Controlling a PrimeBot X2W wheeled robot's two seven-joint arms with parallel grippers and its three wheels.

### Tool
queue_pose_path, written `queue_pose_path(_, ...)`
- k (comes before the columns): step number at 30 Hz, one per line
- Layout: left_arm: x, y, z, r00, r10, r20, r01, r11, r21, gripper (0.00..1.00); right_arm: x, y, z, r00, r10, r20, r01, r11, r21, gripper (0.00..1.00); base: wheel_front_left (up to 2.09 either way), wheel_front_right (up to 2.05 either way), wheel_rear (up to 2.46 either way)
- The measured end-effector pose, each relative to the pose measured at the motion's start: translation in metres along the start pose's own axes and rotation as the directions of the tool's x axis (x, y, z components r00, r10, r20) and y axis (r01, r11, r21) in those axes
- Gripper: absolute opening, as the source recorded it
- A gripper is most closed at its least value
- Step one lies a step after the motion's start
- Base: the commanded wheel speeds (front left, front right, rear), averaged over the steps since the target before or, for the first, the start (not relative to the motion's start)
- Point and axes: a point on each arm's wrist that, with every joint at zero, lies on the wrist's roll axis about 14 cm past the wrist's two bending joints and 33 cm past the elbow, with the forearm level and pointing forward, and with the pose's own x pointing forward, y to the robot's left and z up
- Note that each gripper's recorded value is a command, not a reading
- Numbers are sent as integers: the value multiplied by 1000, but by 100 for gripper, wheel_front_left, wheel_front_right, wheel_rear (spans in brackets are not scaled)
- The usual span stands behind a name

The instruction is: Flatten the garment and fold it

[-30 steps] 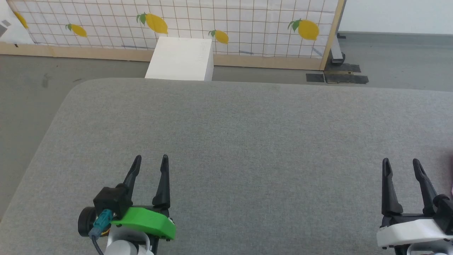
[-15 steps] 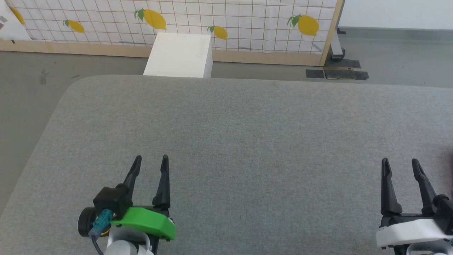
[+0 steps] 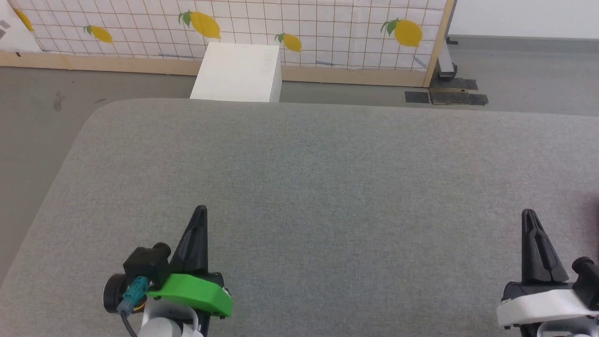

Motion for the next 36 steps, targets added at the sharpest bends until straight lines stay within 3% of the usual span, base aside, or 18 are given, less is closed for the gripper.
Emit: queue_pose_path(36, 1, 3, 3, 1000, 13, -23, -12, 999, 49, 0, 0, 12, -6, 998, 36, -50, -37, 999, -9, 0, 0, 0, 0)
